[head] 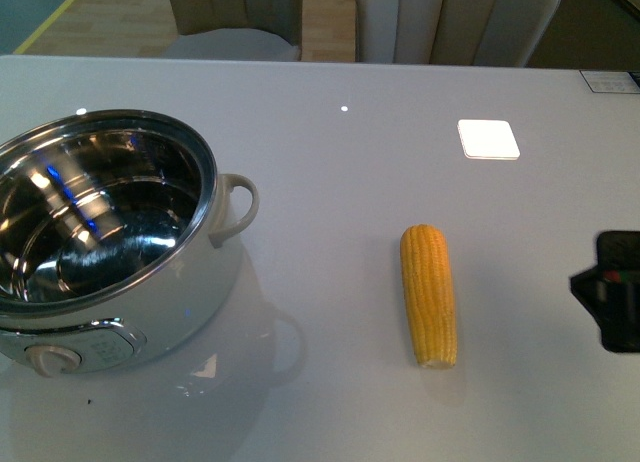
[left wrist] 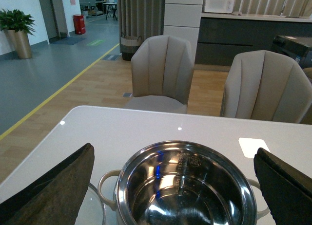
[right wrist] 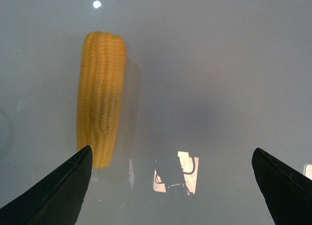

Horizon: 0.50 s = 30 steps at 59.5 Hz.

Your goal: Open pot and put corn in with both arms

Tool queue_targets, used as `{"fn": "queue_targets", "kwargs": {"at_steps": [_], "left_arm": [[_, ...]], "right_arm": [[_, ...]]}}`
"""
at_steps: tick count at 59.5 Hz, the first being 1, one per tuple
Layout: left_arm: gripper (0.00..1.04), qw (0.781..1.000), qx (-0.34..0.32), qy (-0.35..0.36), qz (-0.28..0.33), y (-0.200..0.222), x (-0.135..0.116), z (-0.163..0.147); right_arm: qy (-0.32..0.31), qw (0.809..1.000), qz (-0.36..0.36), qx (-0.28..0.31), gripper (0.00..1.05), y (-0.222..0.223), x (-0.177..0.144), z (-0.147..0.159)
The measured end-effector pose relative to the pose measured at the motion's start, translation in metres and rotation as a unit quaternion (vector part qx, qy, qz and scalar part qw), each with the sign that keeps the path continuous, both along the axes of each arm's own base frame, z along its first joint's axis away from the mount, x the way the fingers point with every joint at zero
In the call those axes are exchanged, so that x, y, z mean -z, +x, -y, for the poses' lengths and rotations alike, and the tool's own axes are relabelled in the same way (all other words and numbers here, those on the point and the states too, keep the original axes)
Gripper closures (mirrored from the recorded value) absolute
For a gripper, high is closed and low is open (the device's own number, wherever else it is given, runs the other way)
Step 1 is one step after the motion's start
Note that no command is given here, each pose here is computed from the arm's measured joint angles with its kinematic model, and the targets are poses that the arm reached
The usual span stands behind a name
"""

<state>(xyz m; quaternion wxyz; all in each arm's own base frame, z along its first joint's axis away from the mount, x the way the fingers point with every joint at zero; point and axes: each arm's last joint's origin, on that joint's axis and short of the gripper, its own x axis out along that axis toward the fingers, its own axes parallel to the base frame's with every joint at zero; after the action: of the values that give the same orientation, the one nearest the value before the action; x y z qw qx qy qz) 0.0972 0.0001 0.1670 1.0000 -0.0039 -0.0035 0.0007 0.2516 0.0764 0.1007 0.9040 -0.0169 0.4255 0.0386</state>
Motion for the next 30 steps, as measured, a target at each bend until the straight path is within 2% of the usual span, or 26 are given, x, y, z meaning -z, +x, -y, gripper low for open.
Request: {"fn": "queue_targets", "kwargs": {"at_steps": [11,30], "left_arm": [[0.07,1.0,0.0,0.0,0.0,0.0,0.0,0.0],[0.07,1.0,0.0,0.0,0.0,0.0,0.0,0.0]], "right_arm": [[0.013,0.999,-0.013,-0.027,0.09,0.024,0.024,-0.022],[0.014,0.998,-0.039,-0.039,0.09,0.051,0.067,-0.037]]}}
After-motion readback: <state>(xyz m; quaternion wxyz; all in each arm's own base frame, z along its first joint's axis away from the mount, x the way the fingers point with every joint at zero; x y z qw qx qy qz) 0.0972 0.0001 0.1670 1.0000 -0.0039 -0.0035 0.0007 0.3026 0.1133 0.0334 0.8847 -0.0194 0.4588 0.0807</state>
